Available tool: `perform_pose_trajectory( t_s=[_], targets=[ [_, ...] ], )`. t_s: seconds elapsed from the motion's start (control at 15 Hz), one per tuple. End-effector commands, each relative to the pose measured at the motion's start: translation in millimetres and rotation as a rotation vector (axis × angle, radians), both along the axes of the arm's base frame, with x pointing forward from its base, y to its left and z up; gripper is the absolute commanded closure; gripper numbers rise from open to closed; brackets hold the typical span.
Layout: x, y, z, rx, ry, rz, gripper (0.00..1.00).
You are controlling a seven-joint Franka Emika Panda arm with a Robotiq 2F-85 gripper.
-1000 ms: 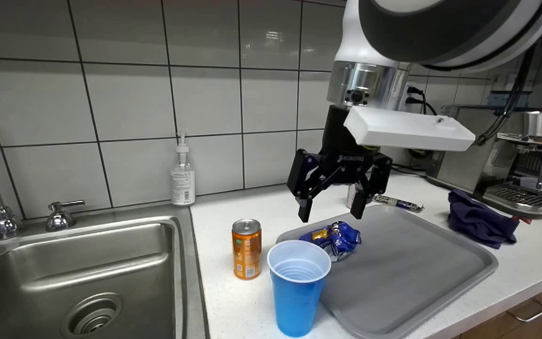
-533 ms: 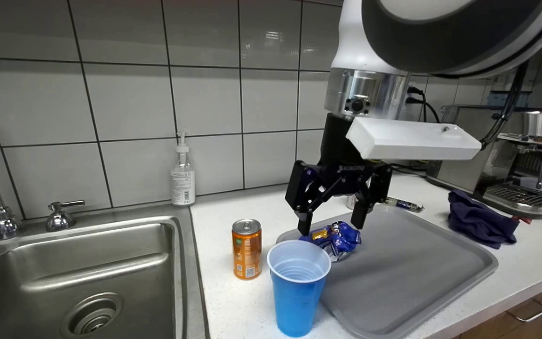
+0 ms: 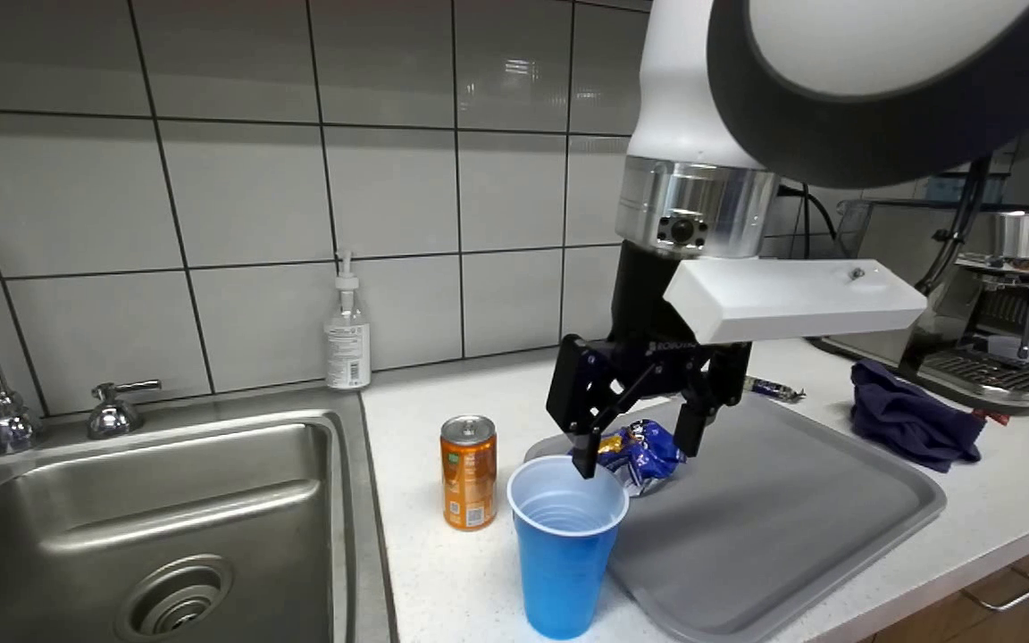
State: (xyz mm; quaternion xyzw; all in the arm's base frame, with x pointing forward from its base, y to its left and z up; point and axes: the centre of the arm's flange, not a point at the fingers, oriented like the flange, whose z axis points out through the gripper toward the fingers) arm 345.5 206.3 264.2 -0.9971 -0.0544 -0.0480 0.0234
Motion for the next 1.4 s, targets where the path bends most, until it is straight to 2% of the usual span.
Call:
perform_pose_trajectory(
  t_s=[0.0,1.33],
  targets=[
    [-5.4,7.7,-11.2,-0.015,-0.020,-0.016,0.00],
    [2.1,24.1,-36.0,-0.043,-0.059,-0.110,0.00]
  ],
)
